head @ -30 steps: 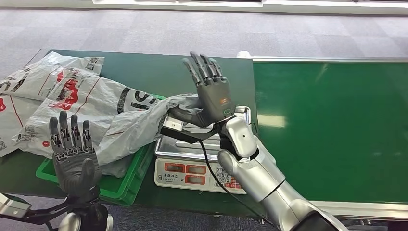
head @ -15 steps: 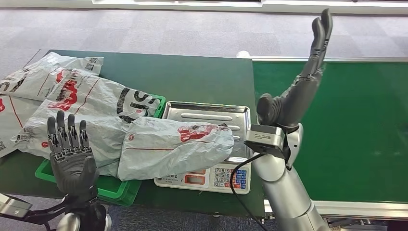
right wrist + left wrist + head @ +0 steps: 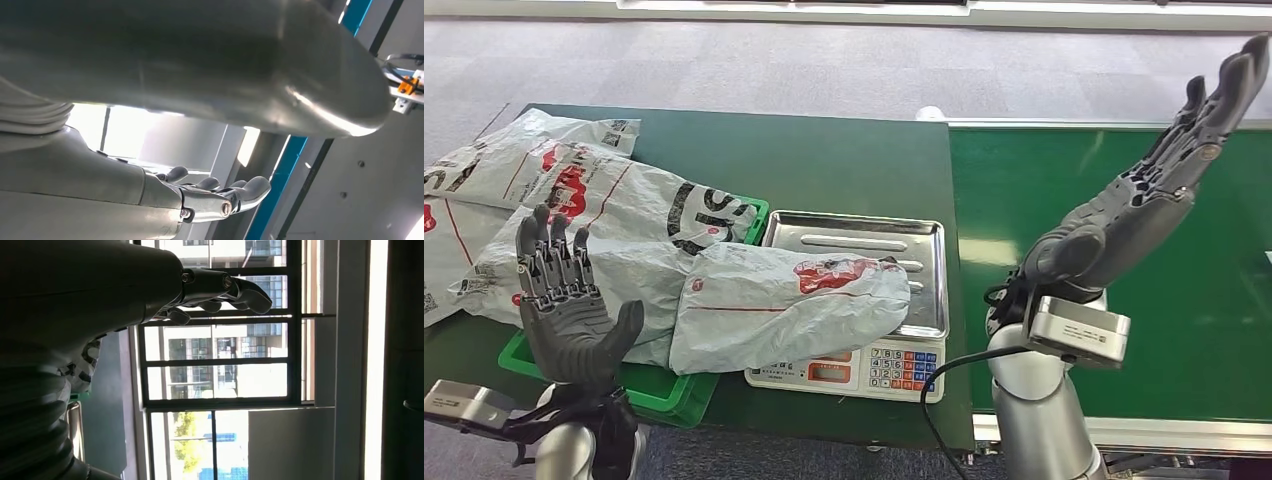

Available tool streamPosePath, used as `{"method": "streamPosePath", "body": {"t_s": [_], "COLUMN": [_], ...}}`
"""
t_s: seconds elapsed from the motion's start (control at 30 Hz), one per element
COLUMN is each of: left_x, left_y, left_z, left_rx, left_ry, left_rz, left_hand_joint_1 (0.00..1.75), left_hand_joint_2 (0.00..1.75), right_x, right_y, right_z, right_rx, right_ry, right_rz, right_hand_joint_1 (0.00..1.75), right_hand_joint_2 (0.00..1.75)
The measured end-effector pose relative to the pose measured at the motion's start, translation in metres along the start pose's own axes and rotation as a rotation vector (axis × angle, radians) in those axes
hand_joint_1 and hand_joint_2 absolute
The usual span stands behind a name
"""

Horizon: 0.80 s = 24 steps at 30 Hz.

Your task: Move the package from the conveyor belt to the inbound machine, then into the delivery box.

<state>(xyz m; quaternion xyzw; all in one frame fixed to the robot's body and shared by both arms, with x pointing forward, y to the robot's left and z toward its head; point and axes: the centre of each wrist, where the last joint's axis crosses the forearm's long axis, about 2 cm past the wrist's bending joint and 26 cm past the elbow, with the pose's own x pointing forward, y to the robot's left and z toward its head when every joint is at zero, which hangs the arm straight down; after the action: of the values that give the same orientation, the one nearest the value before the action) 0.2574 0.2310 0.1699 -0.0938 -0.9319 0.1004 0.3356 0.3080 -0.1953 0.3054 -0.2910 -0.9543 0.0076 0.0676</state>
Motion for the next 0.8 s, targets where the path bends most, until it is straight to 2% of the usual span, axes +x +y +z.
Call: {"method": "streamPosePath", "body": {"t_s": [0.13,0.2,0.3,0.37,0.53,0.7,0.8], "left_x": [0.003,0.004,0.002,0.0,-0.003,-0.018,-0.02], "left_y": [0.002,0.004,0.004,0.003,0.004,0.001,0.001], "left_z": [-0.007,-0.01,-0.017,-0.019,-0.021,-0.025,-0.025], "left_rx": [-0.001,-0.032,-0.246,-0.379,-0.403,-0.682,-0.709], "left_ry": [-0.017,0.006,0.027,0.024,0.036,0.15,0.155], "left_rz": [-0.057,-0.208,-0.598,-0.762,-0.768,-1.013,-1.025], "left_hand_joint_1": [0.0,0.0,0.0,0.0,0.0,0.0,0.0], "left_hand_joint_2": [1.75,1.75,1.75,1.75,1.75,1.75,1.75], "right_x": [0.001,0.001,0.001,0.001,0.0,-0.001,-0.001], "right_y": [0.0,0.0,-0.002,-0.002,-0.004,-0.004,-0.003], "right_z": [-0.002,-0.001,0.003,0.005,0.008,0.008,0.008], "right_rx": [0.012,0.048,0.085,0.09,0.095,0.1,0.1], "right_ry": [0.005,0.016,0.031,0.037,0.047,0.053,0.054], "right_rz": [0.011,0.039,0.076,0.082,0.087,0.069,0.067], "right_hand_joint_1": [0.0,0.0,0.0,0.0,0.0,0.0,0.0], "right_hand_joint_2": [0.0,0.0,0.0,0.0,0.0,0.0,0.0]}}
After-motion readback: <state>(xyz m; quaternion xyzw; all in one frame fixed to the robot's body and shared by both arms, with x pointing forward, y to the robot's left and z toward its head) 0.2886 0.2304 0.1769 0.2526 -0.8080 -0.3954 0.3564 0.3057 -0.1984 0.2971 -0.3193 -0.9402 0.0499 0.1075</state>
